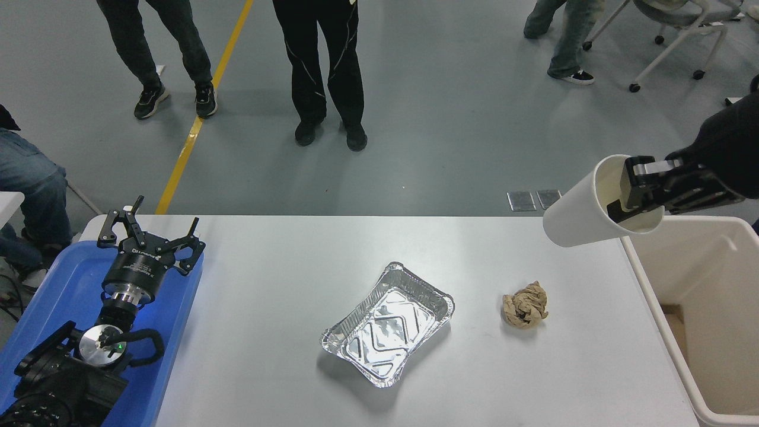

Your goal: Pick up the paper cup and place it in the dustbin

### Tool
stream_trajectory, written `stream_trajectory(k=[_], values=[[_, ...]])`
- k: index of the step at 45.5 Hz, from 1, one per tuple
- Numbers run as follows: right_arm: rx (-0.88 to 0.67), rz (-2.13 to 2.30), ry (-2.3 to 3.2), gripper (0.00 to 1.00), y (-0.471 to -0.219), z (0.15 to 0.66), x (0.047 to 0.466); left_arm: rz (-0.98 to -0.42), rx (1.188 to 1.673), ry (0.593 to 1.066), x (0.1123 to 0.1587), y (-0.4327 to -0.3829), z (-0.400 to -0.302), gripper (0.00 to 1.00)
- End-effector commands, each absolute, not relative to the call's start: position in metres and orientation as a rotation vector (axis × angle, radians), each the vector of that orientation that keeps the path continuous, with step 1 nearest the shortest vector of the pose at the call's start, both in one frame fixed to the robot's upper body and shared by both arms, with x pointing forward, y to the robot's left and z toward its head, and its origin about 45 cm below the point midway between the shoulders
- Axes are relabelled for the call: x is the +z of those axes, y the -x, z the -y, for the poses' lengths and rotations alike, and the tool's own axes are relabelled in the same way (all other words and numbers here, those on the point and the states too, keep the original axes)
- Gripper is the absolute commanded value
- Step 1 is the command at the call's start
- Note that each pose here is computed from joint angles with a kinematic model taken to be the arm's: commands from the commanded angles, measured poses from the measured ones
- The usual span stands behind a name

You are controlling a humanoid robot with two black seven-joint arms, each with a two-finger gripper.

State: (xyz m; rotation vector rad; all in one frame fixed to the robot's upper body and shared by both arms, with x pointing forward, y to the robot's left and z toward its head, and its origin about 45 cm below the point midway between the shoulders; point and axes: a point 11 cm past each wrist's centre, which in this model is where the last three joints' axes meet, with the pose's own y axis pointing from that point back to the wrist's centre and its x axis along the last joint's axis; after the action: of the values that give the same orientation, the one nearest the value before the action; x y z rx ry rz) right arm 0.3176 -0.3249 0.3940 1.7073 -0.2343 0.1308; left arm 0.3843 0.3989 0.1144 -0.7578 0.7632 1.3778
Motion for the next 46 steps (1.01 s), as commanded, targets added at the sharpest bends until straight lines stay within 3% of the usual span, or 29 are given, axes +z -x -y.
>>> stream_trajectory(k=[1, 9, 25, 39, 46], values=[[-0.068, 0.284, -1.622, 0.0, -0.325, 0.386, 0.327, -0.763, 1.378, 0.758, 0.1144, -0.3843, -0.3989, 0.99], [-0.097, 0.52, -1.564, 0.0, -0.351, 0.429, 0.288, -0.763, 1.378, 0.758, 0.1144, -0.3843, -0.3989, 0.99], [-0.113, 0.937, -1.308, 0.0, -0.376, 0.521, 0.217, -0.763, 1.378, 0.758, 0.1144, -0.3843, -0.3989, 0.99], [-0.101, 1.142, -1.076, 0.0, -0.358, 0.554, 0.143, -0.763, 1.378, 0.758, 0.1144, -0.3843, -0.3989, 0.99], [-0.138, 1.265, -0.987, 0.0, -0.335, 0.562, 0.111, -0.763, 1.378, 0.758, 0.1144, -0.3843, -0.3989, 0.99]])
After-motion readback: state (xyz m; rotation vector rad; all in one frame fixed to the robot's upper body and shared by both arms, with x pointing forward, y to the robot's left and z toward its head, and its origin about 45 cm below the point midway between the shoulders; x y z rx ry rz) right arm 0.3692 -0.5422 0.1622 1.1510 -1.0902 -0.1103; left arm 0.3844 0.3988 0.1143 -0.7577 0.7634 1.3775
